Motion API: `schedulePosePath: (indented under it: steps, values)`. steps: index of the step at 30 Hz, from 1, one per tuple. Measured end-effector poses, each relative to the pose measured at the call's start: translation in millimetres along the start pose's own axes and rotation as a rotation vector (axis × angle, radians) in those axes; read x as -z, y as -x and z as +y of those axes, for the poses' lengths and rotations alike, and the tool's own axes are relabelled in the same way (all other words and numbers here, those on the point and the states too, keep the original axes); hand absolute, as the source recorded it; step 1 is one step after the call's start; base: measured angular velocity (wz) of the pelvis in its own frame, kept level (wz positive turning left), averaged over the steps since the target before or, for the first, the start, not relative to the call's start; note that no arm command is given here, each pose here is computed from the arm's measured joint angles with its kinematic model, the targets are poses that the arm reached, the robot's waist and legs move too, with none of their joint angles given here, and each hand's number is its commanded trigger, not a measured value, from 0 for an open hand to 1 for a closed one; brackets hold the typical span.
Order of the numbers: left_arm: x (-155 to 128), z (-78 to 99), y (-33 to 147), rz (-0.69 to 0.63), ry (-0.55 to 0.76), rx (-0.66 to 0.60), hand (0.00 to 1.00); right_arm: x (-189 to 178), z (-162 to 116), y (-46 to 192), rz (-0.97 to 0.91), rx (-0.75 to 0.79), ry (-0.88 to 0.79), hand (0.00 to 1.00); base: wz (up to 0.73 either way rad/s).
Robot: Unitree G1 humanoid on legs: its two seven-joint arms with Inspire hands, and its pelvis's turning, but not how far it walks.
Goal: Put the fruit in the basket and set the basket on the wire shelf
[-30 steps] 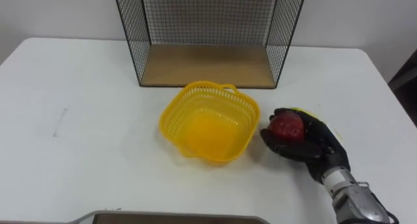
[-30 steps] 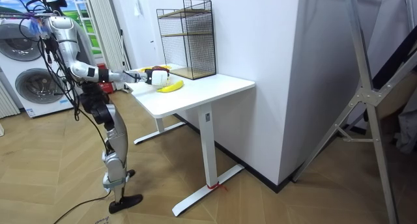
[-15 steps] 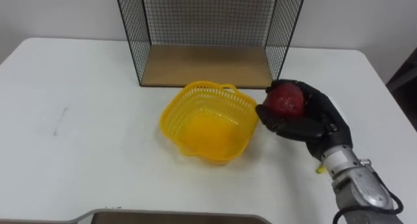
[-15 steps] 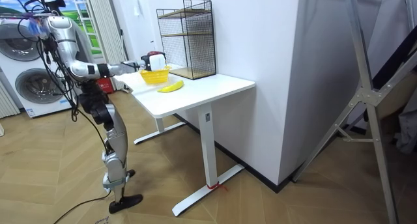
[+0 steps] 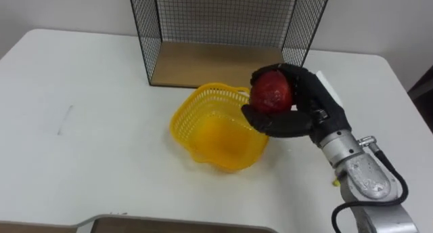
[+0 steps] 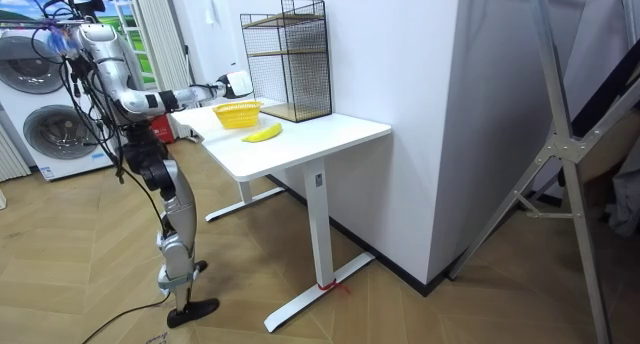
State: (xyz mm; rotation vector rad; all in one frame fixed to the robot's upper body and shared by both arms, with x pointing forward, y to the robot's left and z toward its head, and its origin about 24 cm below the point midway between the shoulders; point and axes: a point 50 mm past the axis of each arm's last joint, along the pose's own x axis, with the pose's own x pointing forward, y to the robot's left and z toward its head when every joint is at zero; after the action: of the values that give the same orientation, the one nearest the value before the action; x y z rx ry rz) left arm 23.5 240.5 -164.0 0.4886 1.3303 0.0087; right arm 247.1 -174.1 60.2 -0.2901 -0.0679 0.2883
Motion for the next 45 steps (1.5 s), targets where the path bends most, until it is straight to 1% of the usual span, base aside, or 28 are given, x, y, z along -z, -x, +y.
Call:
schedulePosePath:
  steps: [4,5,6,7,8,9,16,22,27,45]
  values:
    - [0,1.8,-0.2,0.008,-0.010,-0.003,0.00,-7,0,-9,-0.012,-0.017,0.036,1.00,0.07]
    - [0,1.9,-0.2,0.012,-0.011,-0.004,0.00,-8,0,-11,-0.014,-0.019,0.039,0.74,0.08]
    - [1,2.5,-0.3,0.016,-0.012,-0.005,0.00,-11,0,-14,-0.018,-0.021,0.048,0.60,0.05]
    - [0,3.0,-0.4,0.018,-0.013,-0.007,0.00,-13,-1,-16,-0.021,-0.022,0.064,0.51,0.04]
    - [0,3.1,-0.5,0.019,-0.014,-0.007,0.00,-14,-1,-17,-0.023,-0.022,0.072,0.09,0.00]
    - [0,3.4,-0.5,0.022,-0.019,-0.008,0.00,-14,-1,-18,-0.025,-0.022,0.082,0.00,0.00]
    - [-8,7.2,-0.8,-0.010,-0.029,-0.023,0.00,-8,-2,-19,0.025,-0.021,0.108,0.00,0.05]
    - [-5,6.7,-0.7,0.011,-0.055,-0.023,0.00,5,-3,-24,0.096,-0.027,0.136,0.00,0.00]
    - [-3,5.6,-0.4,0.025,-0.079,-0.022,0.00,7,-2,-24,0.107,-0.025,0.151,0.00,0.00]
    - [-5,6.1,-0.7,0.024,-0.078,-0.024,0.00,11,-2,-24,0.126,-0.026,0.160,0.00,0.01]
